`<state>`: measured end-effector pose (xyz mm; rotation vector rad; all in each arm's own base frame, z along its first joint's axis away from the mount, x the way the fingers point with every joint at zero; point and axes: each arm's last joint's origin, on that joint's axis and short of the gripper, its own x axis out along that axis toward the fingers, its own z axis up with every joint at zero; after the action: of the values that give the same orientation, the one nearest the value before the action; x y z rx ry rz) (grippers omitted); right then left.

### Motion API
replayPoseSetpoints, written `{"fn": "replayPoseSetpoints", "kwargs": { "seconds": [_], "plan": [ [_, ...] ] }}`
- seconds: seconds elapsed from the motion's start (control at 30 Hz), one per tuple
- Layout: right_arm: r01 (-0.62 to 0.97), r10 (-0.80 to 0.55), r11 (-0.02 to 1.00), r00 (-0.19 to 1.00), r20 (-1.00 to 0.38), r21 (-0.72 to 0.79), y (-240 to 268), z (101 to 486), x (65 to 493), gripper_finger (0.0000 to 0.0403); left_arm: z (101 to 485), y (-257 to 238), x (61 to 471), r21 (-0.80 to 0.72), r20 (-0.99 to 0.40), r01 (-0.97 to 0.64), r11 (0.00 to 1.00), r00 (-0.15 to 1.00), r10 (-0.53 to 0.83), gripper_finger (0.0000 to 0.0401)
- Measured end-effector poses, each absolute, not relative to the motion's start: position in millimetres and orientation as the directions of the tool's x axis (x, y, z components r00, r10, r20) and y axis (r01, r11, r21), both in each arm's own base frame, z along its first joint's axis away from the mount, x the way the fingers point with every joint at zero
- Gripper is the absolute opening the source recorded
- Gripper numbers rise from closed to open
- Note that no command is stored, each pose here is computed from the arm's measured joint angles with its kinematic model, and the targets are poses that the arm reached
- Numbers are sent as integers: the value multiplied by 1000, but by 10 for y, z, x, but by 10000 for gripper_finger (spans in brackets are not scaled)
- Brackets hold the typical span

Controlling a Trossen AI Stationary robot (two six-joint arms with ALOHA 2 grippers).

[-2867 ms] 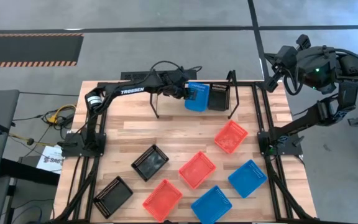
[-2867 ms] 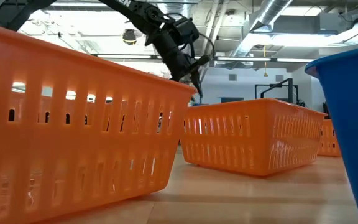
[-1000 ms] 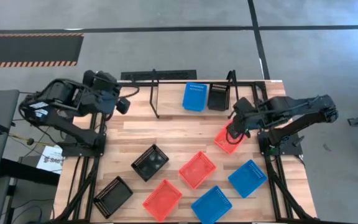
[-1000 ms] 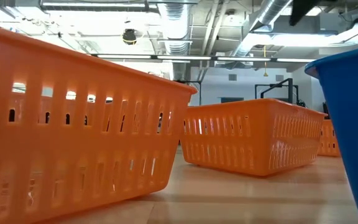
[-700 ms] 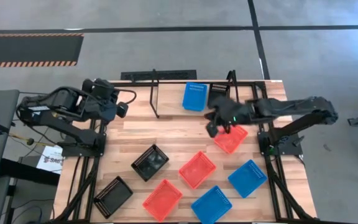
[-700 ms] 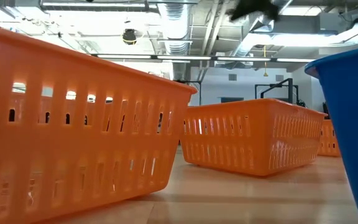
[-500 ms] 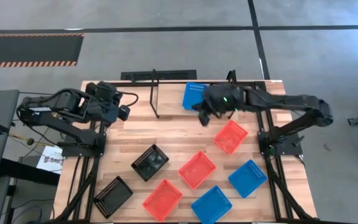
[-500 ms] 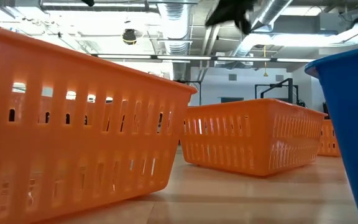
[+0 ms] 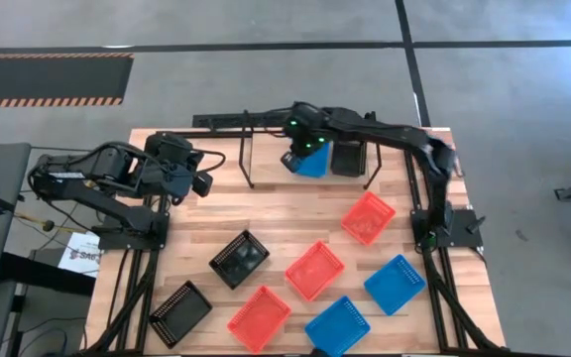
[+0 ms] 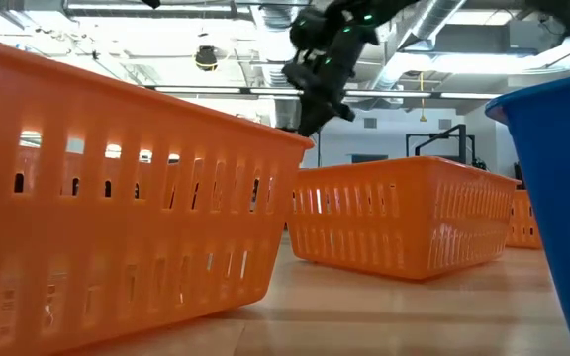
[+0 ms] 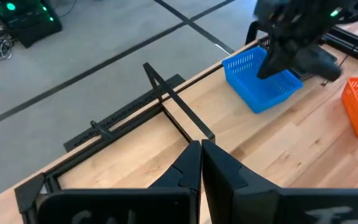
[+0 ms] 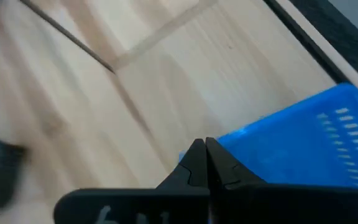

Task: Stack baskets on shelf by color
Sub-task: Put the top blue bin on the shelf

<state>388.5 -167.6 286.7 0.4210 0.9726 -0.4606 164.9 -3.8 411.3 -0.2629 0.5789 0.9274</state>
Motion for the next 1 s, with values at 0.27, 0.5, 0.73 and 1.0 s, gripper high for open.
{"fn": "replayPoseSetpoints", "kwargs": {
  "seconds": [0.27,0.5,0.73,1.0],
  "plan": [
    [523,-188,852,292,-938,-8,-1846,2688,4117,0,4113,-38,1649,26,-574,-814,580,463,675,0],
    [581,-265,811,251,-931,-74,-2041,2768,4002,0,4112,-38,1648,29,-575,-813,582,463,675,0],
    [653,-275,755,227,-934,-63,-2189,2889,3815,0,4113,-38,1648,33,-573,-812,583,462,676,0],
    [625,-188,780,247,-951,9,-2235,2604,3966,0,4113,-38,1648,34,-573,-812,583,462,677,0]
  ]
}}
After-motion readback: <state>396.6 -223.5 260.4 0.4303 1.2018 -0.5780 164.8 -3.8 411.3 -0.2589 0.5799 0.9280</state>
